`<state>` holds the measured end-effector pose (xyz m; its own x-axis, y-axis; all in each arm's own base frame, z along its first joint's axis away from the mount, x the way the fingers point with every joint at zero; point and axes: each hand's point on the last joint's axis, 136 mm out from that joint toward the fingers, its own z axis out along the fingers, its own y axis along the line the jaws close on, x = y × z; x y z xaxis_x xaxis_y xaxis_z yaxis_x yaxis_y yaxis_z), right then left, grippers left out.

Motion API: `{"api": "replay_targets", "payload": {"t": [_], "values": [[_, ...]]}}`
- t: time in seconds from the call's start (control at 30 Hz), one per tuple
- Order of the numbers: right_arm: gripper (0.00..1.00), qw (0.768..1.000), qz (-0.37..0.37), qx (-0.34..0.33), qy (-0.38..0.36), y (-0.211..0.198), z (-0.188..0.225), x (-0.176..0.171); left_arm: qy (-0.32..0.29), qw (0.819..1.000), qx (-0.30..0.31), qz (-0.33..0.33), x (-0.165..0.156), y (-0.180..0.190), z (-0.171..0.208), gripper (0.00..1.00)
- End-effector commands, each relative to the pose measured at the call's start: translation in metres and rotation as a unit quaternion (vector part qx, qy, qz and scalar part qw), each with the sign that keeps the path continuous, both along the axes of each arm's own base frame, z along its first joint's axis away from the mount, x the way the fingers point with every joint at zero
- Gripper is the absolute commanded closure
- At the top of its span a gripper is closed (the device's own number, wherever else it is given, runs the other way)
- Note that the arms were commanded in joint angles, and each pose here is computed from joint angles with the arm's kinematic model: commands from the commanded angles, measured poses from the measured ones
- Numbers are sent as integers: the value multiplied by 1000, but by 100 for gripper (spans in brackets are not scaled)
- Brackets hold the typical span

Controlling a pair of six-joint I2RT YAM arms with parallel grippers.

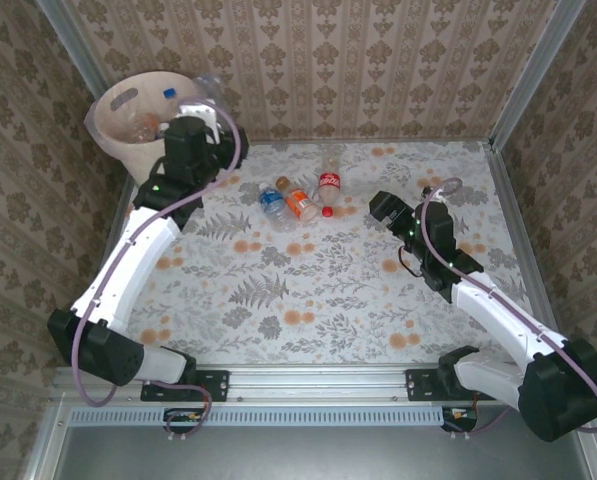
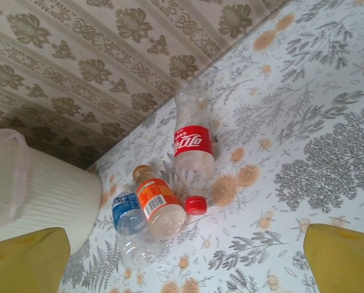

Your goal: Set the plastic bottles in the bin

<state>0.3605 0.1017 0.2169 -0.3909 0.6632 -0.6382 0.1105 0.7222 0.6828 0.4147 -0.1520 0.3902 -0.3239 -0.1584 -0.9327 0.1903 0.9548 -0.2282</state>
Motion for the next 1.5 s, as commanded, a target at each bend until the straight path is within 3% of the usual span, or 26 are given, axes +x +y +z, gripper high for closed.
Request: {"api": "replay_targets", "payload": {"t": [0.0, 0.5, 0.7, 0.87, 1.17, 1.23, 1.37, 1.47], "values": [[0, 1000, -17, -9, -1, -11, 0, -5, -51, 996, 3, 74, 0, 40, 43, 57], [0, 1000, -18, -8, 5, -18, -2, -10, -58, 973, -4, 225, 67, 159, 54, 54], [0, 1000, -19, -10, 5, -20, 1, -15, -19, 963, 1, 267, 101, 206, 28, 53], [0, 1000, -26, -13, 6, -25, -2, -22, 20, 958, 51, 281, 119, 233, 5, 52], [0, 999, -34, -16, 4, -31, -1, -26, 74, 944, 109, 302, 121, 267, -29, 49], [0, 999, -33, -16, 4, -31, -1, -26, 82, 942, 120, 304, 121, 269, -30, 45], [0, 999, -32, -15, 6, -30, -1, -25, 92, 937, 129, 312, 117, 272, -23, 24], [0, 999, -33, -14, 7, -31, -2, -25, 86, 937, 132, 313, 113, 270, -14, 18]]}}
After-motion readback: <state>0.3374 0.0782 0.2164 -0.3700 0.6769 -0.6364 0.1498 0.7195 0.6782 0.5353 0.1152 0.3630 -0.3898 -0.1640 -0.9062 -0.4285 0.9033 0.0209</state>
